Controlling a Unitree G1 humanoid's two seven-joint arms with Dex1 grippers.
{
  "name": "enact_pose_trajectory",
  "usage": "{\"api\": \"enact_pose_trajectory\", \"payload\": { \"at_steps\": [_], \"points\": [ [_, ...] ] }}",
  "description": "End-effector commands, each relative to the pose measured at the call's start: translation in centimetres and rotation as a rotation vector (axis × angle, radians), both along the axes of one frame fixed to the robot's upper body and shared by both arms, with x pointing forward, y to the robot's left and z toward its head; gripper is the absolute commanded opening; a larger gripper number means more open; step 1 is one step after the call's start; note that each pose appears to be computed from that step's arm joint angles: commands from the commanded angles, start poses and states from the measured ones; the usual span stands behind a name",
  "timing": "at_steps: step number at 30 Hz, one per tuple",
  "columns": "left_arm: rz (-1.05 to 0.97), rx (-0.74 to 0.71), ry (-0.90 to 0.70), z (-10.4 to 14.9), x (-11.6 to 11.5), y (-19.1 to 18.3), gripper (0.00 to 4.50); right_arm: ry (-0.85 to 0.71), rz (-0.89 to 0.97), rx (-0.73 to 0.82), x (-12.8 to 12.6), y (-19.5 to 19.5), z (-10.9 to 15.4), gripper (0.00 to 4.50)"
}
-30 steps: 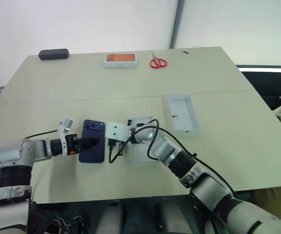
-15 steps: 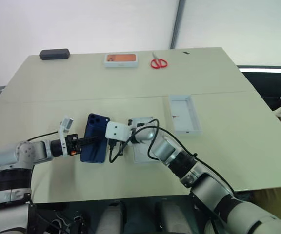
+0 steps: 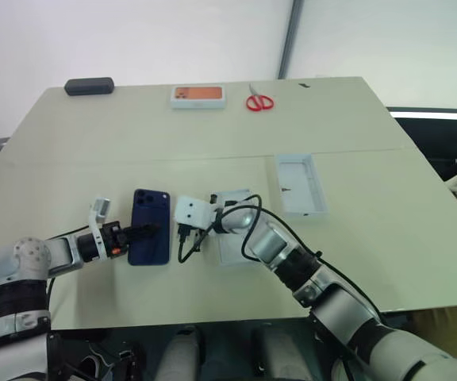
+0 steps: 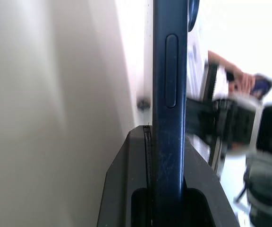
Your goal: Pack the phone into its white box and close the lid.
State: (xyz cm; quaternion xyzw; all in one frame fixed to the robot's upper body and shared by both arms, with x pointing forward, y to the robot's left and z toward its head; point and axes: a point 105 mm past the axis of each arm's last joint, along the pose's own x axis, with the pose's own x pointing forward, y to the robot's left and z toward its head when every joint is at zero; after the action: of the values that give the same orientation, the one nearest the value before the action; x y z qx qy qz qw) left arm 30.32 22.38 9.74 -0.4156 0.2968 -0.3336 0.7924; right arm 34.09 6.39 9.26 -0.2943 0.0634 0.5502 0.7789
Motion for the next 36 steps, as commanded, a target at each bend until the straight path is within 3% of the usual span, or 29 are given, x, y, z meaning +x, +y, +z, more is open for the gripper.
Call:
{"api": "enact_pose_trajectory", "payload": {
  "at_steps": [1,3,5,7,10,20,25,36],
  "points": [
    [0.013,-0.084,-0.069,2.4,0.3,0.2,0.03,0.027,0.009,0.236,0.0,0.1,4.6,0.00],
    [0.026,-0.123,-0.068,2.7,0.3,0.1,0.03,0.092,0.040,0.362,-0.5,-0.4,6.3,0.00],
    [0.033,-0.141,-0.066,2.7,0.2,0.0,0.00,0.192,0.079,0.491,-1.2,-1.1,8.1,0.54],
    [0.051,-0.140,-0.077,2.7,0.3,-0.1,0.00,0.220,0.107,0.470,-1.8,-2.2,8.1,1.32],
    [0.045,-0.137,-0.101,2.9,0.2,-0.5,0.00,0.208,0.178,0.365,-3.3,-4.3,6.6,2.89],
    [0.022,-0.135,-0.132,3.4,-0.1,-1.3,0.00,0.230,0.314,0.137,-7.1,-10.4,3.6,2.89],
    [0.000,-0.129,-0.144,3.6,-0.3,-1.8,0.00,0.153,0.335,-0.044,-7.3,-12.0,1.0,2.89],
    [-0.008,-0.120,-0.151,3.7,-0.3,-2.0,0.00,0.174,0.316,-0.097,-7.0,-13.2,-0.3,2.89]
  ]
}}
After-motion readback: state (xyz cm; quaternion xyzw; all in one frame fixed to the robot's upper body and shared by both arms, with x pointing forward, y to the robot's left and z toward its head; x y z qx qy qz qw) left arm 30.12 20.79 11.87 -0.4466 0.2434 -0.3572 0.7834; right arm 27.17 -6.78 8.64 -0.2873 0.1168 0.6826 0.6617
